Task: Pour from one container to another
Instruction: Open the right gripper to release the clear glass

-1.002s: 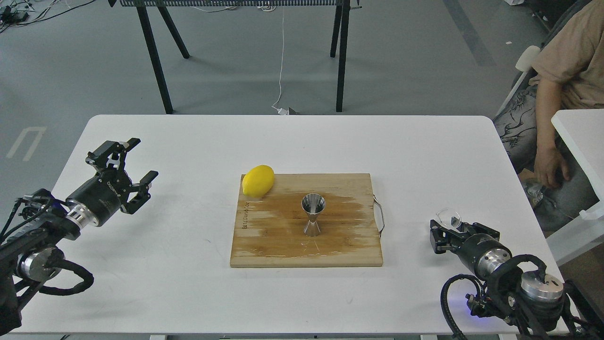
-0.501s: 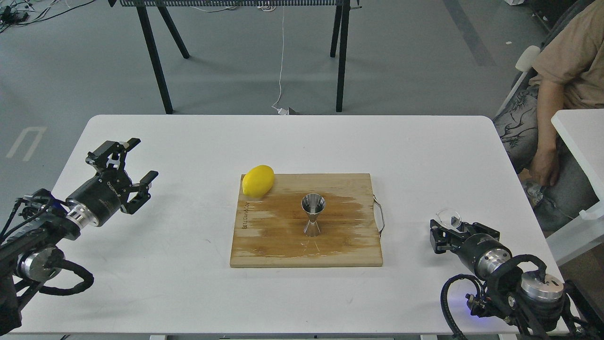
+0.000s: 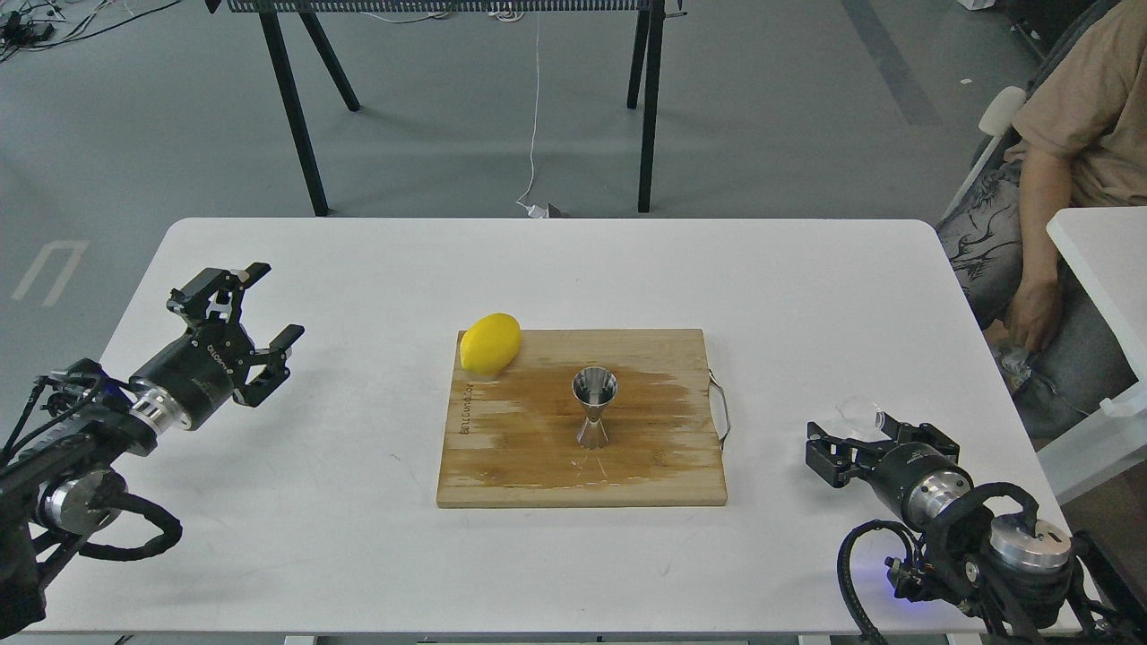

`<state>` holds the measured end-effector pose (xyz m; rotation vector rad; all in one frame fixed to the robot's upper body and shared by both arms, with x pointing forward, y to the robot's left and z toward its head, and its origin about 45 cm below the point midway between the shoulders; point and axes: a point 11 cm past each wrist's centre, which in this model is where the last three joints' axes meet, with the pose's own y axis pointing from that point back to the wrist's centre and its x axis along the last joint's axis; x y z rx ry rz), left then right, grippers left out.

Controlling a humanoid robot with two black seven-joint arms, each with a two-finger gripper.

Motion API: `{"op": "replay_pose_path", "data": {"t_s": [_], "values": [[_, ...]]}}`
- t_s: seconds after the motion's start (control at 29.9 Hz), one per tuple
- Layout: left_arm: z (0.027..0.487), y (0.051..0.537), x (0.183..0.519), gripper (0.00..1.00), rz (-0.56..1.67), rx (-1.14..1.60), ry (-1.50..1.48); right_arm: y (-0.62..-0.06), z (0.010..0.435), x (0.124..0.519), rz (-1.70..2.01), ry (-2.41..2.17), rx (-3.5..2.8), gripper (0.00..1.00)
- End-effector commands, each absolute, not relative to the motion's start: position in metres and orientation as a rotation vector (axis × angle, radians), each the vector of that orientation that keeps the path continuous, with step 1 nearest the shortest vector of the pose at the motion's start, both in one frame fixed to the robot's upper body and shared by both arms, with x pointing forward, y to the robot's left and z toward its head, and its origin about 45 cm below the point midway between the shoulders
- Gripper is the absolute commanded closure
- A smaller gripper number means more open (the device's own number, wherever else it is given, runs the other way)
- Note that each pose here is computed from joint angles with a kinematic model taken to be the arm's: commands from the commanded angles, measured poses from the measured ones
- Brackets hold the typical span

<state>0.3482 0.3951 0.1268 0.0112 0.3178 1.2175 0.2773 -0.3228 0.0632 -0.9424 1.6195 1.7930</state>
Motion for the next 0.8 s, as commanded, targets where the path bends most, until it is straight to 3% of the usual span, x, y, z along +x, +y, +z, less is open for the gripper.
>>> {"op": "replay_pose_path", "data": {"t_s": [0.0, 0.3, 0.77], "values": [[0.127, 0.395, 0.349, 0.08, 1.217, 0.01, 0.317, -0.322, 0.064, 0.278, 1.793, 1.618, -0.945, 0.02], [0.127, 0.395, 0.348, 0.08, 1.217, 0.011, 0.318, -0.342, 0.084, 0.282, 1.762, 1.657, -1.018, 0.01], [0.127, 0.396, 0.348, 0.08, 1.219, 0.013, 0.316, -0.316, 0.17, 0.323, 1.608, 1.473, -1.57, 0.01]]}}
